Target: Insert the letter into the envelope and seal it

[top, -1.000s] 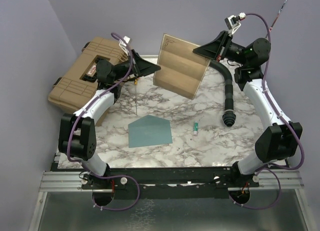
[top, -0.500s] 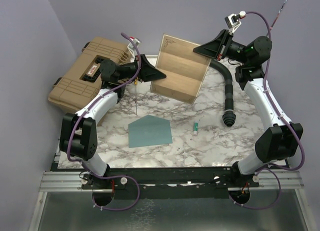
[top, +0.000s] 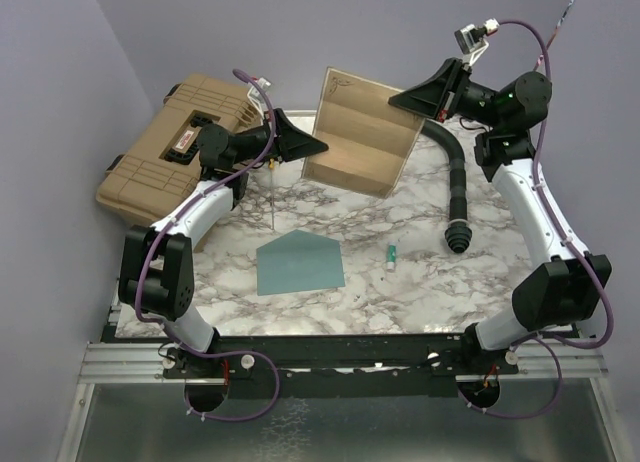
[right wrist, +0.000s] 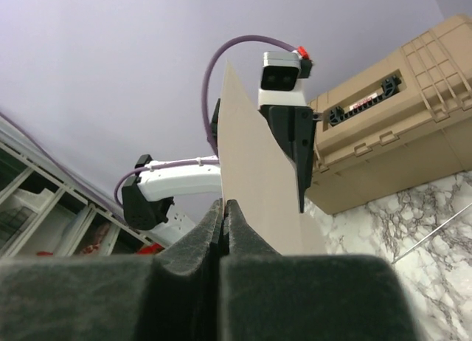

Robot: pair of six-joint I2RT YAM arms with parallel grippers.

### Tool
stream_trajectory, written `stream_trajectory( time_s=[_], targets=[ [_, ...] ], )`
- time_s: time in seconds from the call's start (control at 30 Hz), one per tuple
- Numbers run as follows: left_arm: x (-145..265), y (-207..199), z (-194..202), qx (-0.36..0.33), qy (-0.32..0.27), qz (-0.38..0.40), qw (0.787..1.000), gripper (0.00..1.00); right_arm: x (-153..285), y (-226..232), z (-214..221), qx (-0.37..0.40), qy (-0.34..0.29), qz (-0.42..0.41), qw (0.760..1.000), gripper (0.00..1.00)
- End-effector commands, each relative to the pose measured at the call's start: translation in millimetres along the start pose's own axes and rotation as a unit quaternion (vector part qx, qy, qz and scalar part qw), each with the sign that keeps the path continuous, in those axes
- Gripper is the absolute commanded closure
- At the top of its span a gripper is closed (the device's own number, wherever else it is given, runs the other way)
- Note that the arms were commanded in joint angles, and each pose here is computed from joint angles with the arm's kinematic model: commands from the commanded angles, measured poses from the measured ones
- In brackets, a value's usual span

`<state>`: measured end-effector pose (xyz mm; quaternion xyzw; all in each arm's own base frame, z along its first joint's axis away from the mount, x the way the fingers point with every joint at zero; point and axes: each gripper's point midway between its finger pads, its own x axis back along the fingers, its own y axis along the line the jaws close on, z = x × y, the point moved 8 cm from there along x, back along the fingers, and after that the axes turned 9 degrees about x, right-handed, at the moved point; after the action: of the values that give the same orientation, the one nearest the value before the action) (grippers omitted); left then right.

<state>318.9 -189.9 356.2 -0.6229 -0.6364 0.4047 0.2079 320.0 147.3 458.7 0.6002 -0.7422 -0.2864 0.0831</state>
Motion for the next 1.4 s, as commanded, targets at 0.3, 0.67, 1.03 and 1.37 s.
stream_trajectory(
  time_s=[0.3, 0.67, 1.03, 1.37],
  targets=[
    [-7.8, -9.0, -15.3, -0.033, -0.097, 0.019, 0.995, 1.0, 21.0, 26.1, 27.9, 0.069, 0.077, -0.045, 0.994, 0.53],
    [-15.0, 11.7, -19.4, -0.026, -0.112, 0.011, 0.993, 1.0, 29.3, 36.5, 43.8, 0.079, 0.111, -0.026, 0.99, 0.43],
    [-17.3, -15.3, -30.4, -0.042, -0.123, 0.033, 0.991, 1.0, 44.3, 19.0, 30.0, 0.068, -0.075, 0.267, 0.958, 0.13],
    [-18.4, -60.1, -49.2, 0.0, -0.172, 0.073, 0.982, 1.0, 47.5, 3.7, 44.2, 0.037, -0.169, 0.247, 0.953, 0.02]
  ],
)
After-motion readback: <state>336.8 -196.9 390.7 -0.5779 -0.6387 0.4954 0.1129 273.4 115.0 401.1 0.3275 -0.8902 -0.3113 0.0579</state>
